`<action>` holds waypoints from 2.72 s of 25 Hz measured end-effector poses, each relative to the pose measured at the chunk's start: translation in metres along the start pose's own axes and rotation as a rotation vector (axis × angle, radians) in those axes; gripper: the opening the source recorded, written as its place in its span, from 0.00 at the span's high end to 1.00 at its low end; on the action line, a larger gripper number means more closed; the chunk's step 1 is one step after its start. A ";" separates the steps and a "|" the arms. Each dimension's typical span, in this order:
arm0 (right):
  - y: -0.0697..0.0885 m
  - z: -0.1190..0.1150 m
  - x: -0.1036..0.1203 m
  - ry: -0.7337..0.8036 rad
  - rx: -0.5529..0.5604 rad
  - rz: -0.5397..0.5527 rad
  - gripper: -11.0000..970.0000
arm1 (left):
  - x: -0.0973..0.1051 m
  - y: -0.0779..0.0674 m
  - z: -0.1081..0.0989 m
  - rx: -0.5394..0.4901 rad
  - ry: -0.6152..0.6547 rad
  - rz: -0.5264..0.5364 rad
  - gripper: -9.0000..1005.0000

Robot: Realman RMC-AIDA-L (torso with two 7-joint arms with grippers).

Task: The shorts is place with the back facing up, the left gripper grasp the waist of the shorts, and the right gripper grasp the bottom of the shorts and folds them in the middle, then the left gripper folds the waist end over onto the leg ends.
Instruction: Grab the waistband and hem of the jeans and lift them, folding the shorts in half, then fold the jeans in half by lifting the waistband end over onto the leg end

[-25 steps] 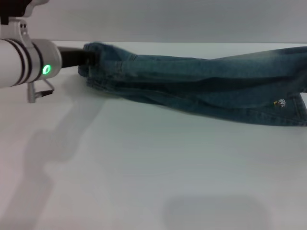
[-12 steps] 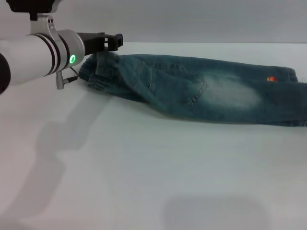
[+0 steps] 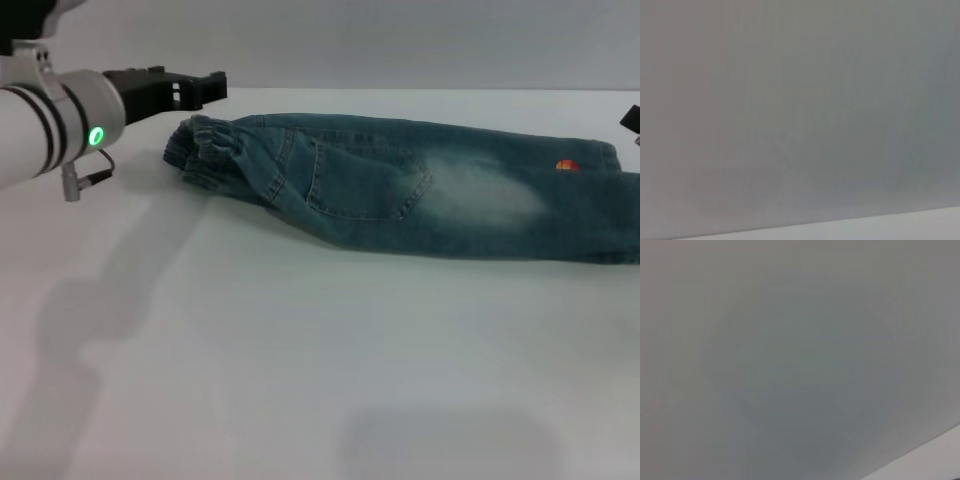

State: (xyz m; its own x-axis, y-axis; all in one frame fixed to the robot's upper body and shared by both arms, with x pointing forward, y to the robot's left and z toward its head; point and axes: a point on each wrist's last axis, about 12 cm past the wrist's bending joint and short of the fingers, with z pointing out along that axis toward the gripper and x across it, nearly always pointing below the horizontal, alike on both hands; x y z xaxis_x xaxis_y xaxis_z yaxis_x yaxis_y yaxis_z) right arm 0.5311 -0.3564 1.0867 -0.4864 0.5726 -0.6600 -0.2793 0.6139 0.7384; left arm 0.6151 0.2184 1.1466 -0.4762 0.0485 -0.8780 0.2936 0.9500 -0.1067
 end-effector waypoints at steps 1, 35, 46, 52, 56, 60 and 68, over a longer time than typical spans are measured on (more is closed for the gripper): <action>0.000 0.000 0.000 0.000 0.000 0.000 0.42 | 0.000 0.000 -0.003 0.001 0.002 0.000 0.25; 0.010 0.000 0.008 0.021 -0.099 0.018 0.42 | 0.045 -0.027 -0.007 0.163 0.360 0.049 0.94; 0.010 -0.002 0.012 0.021 -0.108 0.036 0.42 | 0.051 -0.033 0.018 0.200 0.391 0.077 0.99; 0.011 0.001 0.013 0.020 -0.122 0.052 0.42 | 0.048 -0.036 0.022 0.226 0.345 0.076 0.99; 0.014 0.001 0.012 0.012 -0.149 0.059 0.42 | 0.035 -0.042 0.030 0.254 0.261 0.071 0.99; 0.015 -0.002 0.012 0.006 -0.166 0.068 0.43 | 0.016 -0.054 0.047 0.289 0.168 0.085 0.99; 0.017 -0.009 0.017 -0.011 -0.206 0.111 0.43 | 0.001 -0.069 0.068 0.314 0.116 0.117 0.99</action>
State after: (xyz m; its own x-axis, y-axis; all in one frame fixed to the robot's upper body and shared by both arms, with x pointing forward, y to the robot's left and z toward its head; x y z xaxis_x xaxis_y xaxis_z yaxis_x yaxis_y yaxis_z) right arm 0.5108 -0.3410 1.0888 -0.5149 0.6367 -0.5740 -0.3886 0.4235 0.8183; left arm 0.6504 0.1316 1.1216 -0.5101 0.2035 -0.8357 0.5836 0.7956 -0.1624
